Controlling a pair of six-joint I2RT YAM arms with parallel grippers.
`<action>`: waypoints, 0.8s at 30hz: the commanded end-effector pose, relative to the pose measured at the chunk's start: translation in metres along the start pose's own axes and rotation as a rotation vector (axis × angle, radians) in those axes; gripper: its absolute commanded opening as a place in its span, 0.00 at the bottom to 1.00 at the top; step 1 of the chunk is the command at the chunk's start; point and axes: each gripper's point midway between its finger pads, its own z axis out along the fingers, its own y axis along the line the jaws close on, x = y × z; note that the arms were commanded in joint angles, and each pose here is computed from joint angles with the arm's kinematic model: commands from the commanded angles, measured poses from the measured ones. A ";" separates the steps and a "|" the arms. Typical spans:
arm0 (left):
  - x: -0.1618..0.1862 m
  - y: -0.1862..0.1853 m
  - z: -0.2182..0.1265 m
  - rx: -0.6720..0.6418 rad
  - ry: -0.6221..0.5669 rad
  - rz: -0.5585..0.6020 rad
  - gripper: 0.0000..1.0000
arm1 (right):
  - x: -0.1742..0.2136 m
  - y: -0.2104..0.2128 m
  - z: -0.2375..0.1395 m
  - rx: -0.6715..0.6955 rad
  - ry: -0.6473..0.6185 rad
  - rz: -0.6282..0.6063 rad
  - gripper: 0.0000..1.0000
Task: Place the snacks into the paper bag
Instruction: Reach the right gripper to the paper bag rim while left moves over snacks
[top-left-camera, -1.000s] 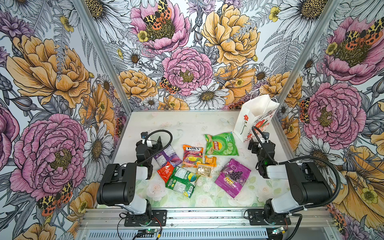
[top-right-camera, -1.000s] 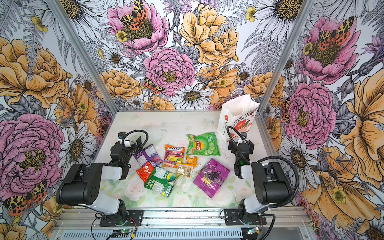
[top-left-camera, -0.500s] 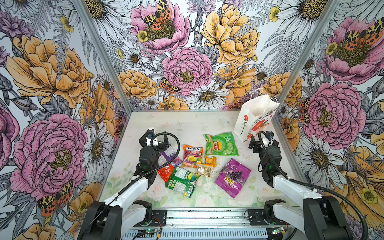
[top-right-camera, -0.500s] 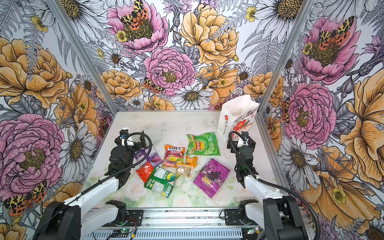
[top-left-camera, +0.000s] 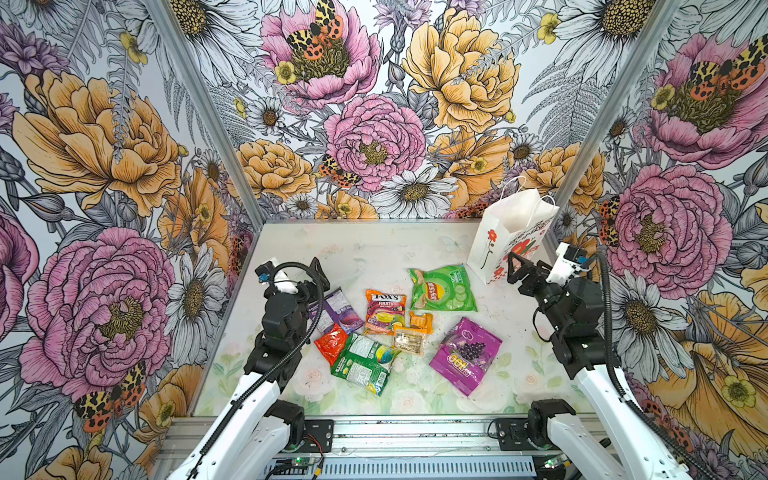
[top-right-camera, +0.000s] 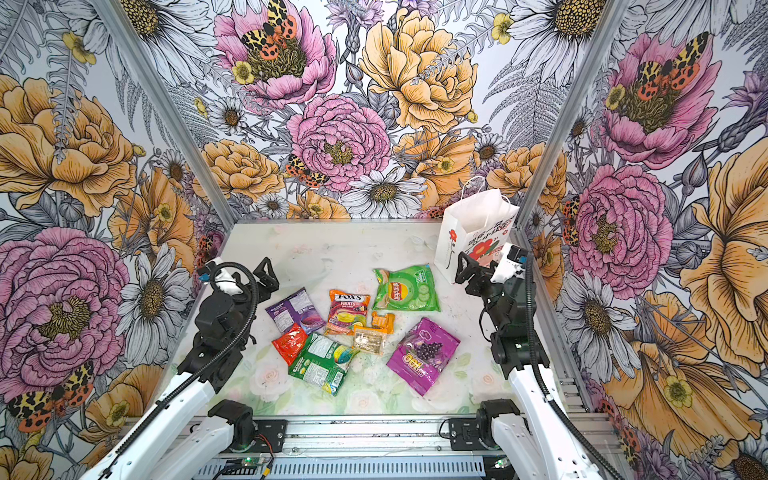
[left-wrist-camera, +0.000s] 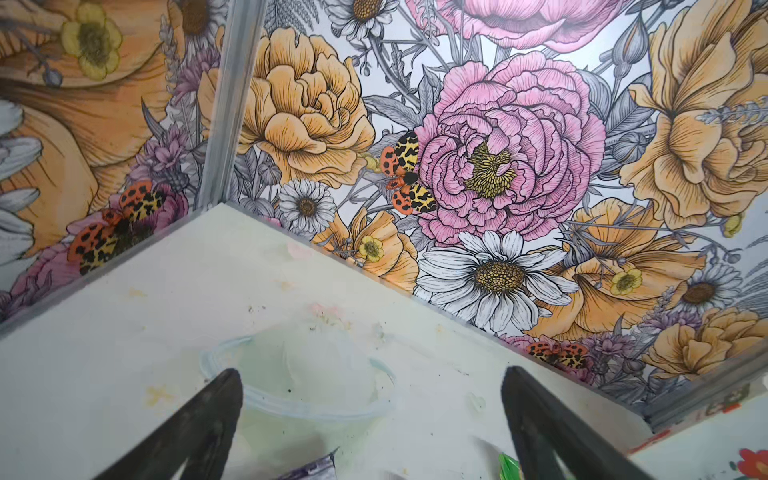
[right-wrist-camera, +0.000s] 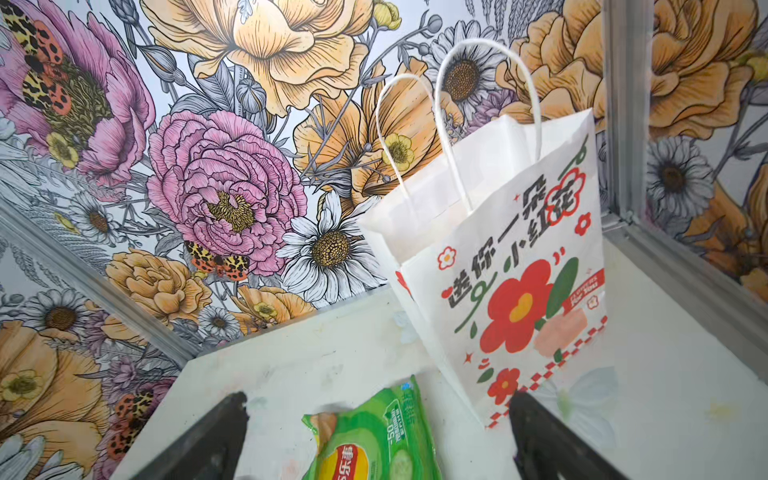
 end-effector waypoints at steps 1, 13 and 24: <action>0.005 0.003 -0.002 0.068 0.001 -0.152 0.99 | 0.025 0.000 -0.004 -0.025 0.109 0.076 1.00; 0.071 -0.049 0.014 0.105 0.248 0.231 0.99 | 0.037 -0.016 -0.008 0.238 0.296 -0.011 0.96; 0.081 -0.077 -0.020 0.172 0.183 0.451 0.99 | -0.050 -0.037 0.018 0.471 0.255 0.028 0.96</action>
